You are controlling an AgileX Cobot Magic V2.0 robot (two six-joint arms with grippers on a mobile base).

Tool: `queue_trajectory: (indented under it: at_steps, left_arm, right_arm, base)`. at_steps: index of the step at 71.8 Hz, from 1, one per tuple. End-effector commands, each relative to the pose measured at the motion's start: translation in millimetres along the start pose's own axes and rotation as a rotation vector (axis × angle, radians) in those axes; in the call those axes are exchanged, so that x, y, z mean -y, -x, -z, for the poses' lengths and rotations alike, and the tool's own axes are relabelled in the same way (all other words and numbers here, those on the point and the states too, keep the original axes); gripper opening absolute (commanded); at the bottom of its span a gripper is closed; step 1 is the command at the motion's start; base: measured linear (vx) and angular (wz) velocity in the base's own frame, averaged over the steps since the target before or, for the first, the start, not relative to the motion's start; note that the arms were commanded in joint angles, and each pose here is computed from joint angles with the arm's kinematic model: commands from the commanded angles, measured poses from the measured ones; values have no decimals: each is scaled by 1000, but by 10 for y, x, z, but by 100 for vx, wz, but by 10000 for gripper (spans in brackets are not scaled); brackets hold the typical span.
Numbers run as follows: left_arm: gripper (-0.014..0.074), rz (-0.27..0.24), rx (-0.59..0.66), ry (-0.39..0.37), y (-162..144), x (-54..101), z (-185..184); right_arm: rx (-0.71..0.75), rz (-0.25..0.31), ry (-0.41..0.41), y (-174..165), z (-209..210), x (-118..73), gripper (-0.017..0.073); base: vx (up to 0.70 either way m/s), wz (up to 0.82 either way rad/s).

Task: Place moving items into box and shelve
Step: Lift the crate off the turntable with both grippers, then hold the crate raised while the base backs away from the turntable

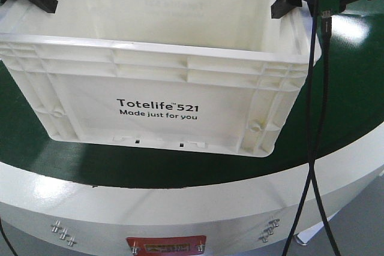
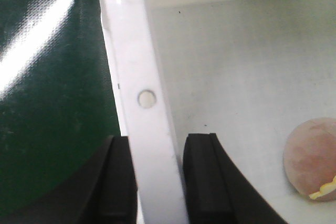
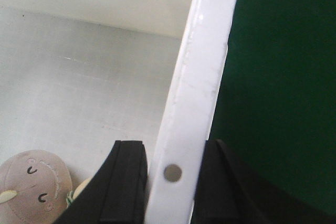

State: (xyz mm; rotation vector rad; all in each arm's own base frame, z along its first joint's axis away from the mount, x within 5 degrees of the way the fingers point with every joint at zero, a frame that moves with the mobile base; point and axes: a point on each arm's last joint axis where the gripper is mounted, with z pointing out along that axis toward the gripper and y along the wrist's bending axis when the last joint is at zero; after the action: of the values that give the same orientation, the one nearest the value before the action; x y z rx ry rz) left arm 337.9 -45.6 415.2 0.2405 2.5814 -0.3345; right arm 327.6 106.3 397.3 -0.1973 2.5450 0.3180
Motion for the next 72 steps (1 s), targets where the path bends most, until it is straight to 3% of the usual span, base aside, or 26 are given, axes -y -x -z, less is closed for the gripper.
queue_trajectory:
  at_steps: [1,72]
  left_arm:
    - [-20,-10,214,-131,94,243,398]
    - [-17,-9,217,-130,100,238,393]
  right_arm:
    - [201,19,133,109,399,-178,-12]
    - [188,15,132,98,389,-176,-12]
  base:
    - [0,0]
    - [0,0]
